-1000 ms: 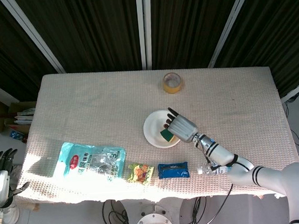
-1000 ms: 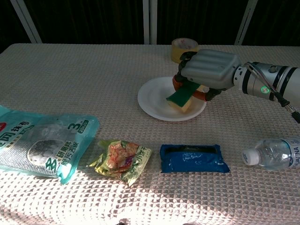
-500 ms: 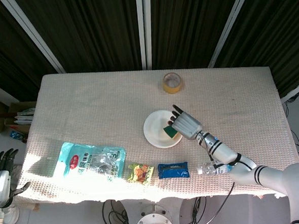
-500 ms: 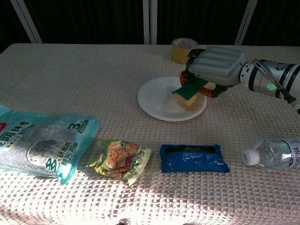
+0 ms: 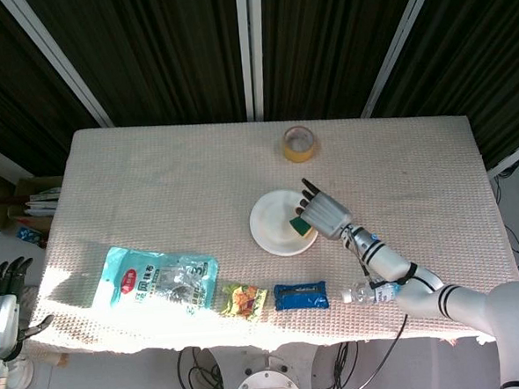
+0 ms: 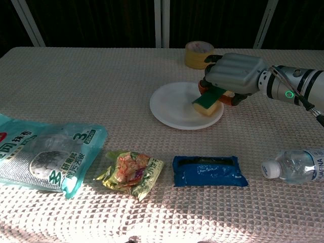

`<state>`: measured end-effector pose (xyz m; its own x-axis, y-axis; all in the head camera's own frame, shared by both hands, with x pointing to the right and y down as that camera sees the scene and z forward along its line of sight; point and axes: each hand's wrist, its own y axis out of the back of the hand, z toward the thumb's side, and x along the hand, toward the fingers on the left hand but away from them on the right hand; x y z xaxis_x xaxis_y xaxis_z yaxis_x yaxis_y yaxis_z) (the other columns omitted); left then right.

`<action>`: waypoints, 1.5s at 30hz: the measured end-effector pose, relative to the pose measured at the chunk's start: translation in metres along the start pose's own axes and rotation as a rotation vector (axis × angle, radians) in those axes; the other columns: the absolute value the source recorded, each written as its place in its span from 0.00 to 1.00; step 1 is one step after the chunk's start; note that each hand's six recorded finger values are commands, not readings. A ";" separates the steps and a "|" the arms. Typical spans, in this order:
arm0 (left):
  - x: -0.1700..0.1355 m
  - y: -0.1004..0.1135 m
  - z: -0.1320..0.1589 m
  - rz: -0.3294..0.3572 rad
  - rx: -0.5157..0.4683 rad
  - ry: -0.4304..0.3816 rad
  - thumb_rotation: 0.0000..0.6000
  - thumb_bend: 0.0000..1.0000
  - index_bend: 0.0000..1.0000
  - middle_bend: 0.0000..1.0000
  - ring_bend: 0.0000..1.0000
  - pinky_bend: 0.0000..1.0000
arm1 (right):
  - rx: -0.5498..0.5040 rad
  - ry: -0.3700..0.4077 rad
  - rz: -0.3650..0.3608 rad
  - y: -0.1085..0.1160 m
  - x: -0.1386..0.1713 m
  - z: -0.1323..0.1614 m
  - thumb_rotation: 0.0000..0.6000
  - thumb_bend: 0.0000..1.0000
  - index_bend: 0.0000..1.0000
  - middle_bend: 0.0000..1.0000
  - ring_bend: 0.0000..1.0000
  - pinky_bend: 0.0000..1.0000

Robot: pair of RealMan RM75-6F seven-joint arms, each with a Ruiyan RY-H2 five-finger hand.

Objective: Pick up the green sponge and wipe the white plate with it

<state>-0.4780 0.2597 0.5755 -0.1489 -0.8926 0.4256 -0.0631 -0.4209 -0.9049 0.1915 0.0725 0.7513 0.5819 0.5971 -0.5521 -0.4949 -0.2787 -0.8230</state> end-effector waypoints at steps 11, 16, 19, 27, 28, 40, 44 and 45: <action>-0.002 -0.002 -0.002 -0.006 -0.003 0.007 1.00 0.02 0.10 0.06 0.06 0.16 | -0.049 0.052 -0.013 0.009 0.001 0.021 1.00 0.49 0.64 0.39 0.20 0.01; -0.002 -0.003 -0.003 -0.008 -0.003 0.012 1.00 0.02 0.10 0.07 0.06 0.16 | -0.028 0.051 0.014 0.001 -0.003 0.021 1.00 0.49 0.64 0.39 0.21 0.01; -0.001 -0.003 -0.002 -0.008 -0.001 0.006 1.00 0.02 0.10 0.07 0.06 0.16 | -0.016 0.018 0.012 0.000 -0.011 0.013 1.00 0.49 0.64 0.39 0.21 0.01; -0.004 -0.001 -0.005 -0.002 -0.002 0.016 1.00 0.02 0.10 0.07 0.06 0.16 | -0.047 -0.004 -0.039 0.016 -0.025 0.013 1.00 0.49 0.64 0.39 0.21 0.00; -0.003 -0.001 -0.005 -0.003 -0.002 0.016 1.00 0.02 0.10 0.07 0.06 0.16 | -0.055 0.009 -0.041 0.017 -0.024 0.017 1.00 0.49 0.64 0.39 0.21 0.00; -0.004 -0.005 -0.006 -0.010 -0.007 0.015 1.00 0.02 0.10 0.07 0.06 0.16 | -0.009 0.036 -0.007 0.009 -0.026 0.027 1.00 0.53 0.64 0.40 0.21 0.00; -0.004 -0.004 -0.006 -0.005 -0.008 0.014 1.00 0.02 0.10 0.06 0.06 0.16 | -0.004 -0.031 -0.023 0.012 -0.036 0.012 1.00 0.53 0.64 0.40 0.21 0.00; -0.004 -0.004 -0.007 -0.004 -0.009 0.014 1.00 0.02 0.10 0.07 0.06 0.16 | -0.006 -0.037 -0.029 0.013 -0.036 0.011 1.00 0.53 0.64 0.40 0.21 0.00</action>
<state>-0.4838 0.2656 0.5775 -0.1620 -0.8888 0.4288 -0.0727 -0.4226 -0.9034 0.1565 0.0555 0.7618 0.5716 0.6327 -0.5225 -0.4737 -0.2655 -0.8397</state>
